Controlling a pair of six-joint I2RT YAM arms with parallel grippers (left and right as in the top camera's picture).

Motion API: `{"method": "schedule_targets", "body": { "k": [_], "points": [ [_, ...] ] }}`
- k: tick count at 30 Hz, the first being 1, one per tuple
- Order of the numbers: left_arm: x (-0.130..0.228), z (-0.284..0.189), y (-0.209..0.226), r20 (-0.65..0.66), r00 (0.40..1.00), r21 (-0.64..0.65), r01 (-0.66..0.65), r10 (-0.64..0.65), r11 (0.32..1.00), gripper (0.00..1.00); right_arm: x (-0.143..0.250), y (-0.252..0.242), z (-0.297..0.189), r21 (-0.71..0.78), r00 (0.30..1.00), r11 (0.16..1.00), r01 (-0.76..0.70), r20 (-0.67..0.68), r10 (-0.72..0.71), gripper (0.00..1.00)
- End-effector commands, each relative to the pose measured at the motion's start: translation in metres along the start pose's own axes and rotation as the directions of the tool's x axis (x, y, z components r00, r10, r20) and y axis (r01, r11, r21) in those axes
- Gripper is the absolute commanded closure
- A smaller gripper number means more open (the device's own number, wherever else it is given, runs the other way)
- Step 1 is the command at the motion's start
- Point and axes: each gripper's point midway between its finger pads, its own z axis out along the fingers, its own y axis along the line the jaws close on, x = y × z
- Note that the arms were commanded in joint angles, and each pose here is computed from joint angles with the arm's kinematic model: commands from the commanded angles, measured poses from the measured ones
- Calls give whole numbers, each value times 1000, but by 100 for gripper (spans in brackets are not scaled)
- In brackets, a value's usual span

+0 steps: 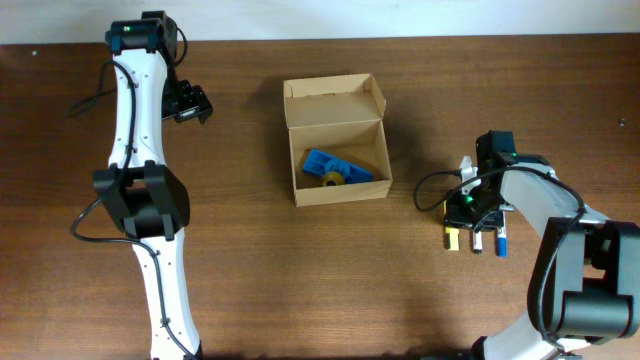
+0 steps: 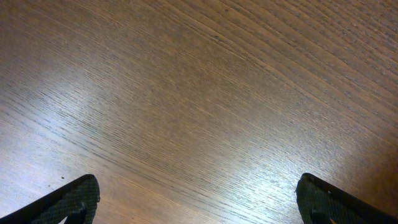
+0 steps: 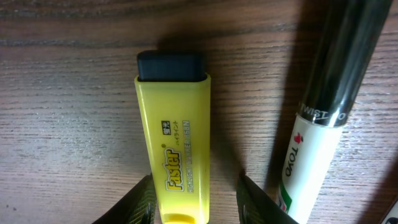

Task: Pack container
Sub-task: 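Grasp the yellow highlighter with the right gripper and lift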

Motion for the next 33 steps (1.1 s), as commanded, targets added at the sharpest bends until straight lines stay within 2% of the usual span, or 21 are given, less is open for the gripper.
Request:
{"method": "schedule_targets", "body": {
  "k": [1,3,7,12,13,14,20,24,29,33],
  "points": [
    [-1,-10,3,24,1000,2,-10,9,1000,0,4,-2,4,24,1000,1000,-11,-13,11,58],
    [-1,-10,3,24,1000,2,-10,9,1000,0,4,-2,4,24,1000,1000,-10,-13,11,59],
    [-1,-10,3,24,1000,2,-10,9,1000,0,2,-2,5,36,1000,999,1,-3,0,75],
    [-1,-10,3,24,1000,2,-10,9,1000,0,4,1,11,50,1000,999,15,-7,-15,80],
    [-1,-10,3,24,1000,2,-10,9,1000,0,5,1,13,50,1000,999,17,-14,-16,85],
    [-1,-10,3,24,1000,2,-10,9,1000,0,6,1,16,50,1000,999,18,-23,-17,96],
    [-1,-10,3,24,1000,2,-10,9,1000,0,10,7,18,42,998,999,31,-47,-29,96],
    [-1,-10,3,24,1000,2,-10,9,1000,0,3,11,4,35,999,999,37,-33,-36,96],
    [-1,-10,3,24,1000,2,-10,9,1000,0,-29,24,-51,18,992,995,103,66,-104,96],
    [-1,-10,3,24,1000,2,-10,9,1000,0,-64,45,-114,46,953,974,223,197,-228,96]
  ]
}}
